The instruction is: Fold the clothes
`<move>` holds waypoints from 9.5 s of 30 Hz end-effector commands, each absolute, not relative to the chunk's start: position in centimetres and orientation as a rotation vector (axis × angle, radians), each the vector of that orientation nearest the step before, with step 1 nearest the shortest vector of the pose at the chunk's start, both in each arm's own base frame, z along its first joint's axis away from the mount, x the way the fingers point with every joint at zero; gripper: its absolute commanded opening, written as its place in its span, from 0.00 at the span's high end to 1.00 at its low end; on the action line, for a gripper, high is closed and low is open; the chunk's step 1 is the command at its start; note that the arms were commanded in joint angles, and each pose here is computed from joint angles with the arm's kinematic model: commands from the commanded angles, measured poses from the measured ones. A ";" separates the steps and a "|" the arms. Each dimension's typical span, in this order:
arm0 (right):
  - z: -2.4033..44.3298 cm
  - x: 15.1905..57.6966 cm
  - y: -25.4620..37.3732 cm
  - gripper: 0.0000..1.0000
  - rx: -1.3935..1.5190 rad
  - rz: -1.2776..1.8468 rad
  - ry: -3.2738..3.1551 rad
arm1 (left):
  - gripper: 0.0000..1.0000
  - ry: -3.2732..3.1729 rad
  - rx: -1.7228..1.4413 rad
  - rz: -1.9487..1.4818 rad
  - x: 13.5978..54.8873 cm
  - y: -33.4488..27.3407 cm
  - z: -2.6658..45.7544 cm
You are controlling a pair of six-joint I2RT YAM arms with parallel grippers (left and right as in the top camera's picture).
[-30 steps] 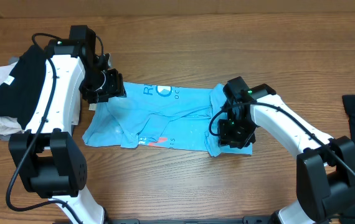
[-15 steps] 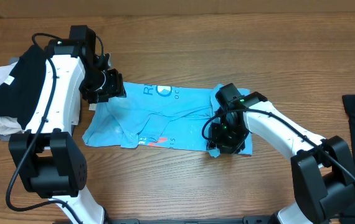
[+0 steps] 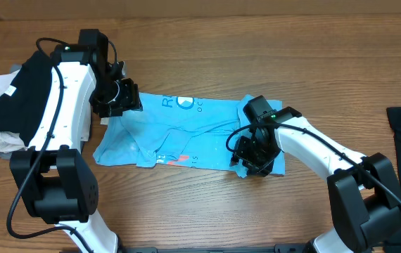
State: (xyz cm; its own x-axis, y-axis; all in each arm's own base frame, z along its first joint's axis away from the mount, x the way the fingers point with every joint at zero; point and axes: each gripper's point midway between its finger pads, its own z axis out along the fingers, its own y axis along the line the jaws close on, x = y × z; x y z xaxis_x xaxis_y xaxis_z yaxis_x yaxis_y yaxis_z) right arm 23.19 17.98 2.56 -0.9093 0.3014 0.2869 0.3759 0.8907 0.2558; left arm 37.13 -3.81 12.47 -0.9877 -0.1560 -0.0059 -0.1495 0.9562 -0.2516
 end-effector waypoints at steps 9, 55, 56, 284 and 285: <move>3.1 25.3 19.0 0.85 -0.640 -0.552 -2.846 | 0.40 3.082 -0.206 -0.413 37.0 -4.3 12.7; 5.3 30.7 6.6 0.39 -0.499 -0.559 -3.143 | 0.40 3.112 -0.201 -0.413 36.3 -4.3 12.7; 5.6 31.1 6.2 0.37 -0.489 -0.621 -3.144 | 0.39 3.112 -0.194 -0.413 36.3 -4.3 12.7; 7.8 43.9 27.0 0.93 0.281 -0.601 -3.583 | 0.08 2.638 0.216 -0.577 34.3 -7.2 26.8; 7.8 43.7 27.1 0.85 0.287 -0.610 -3.577 | 0.07 2.638 0.216 -0.577 34.3 -7.2 26.8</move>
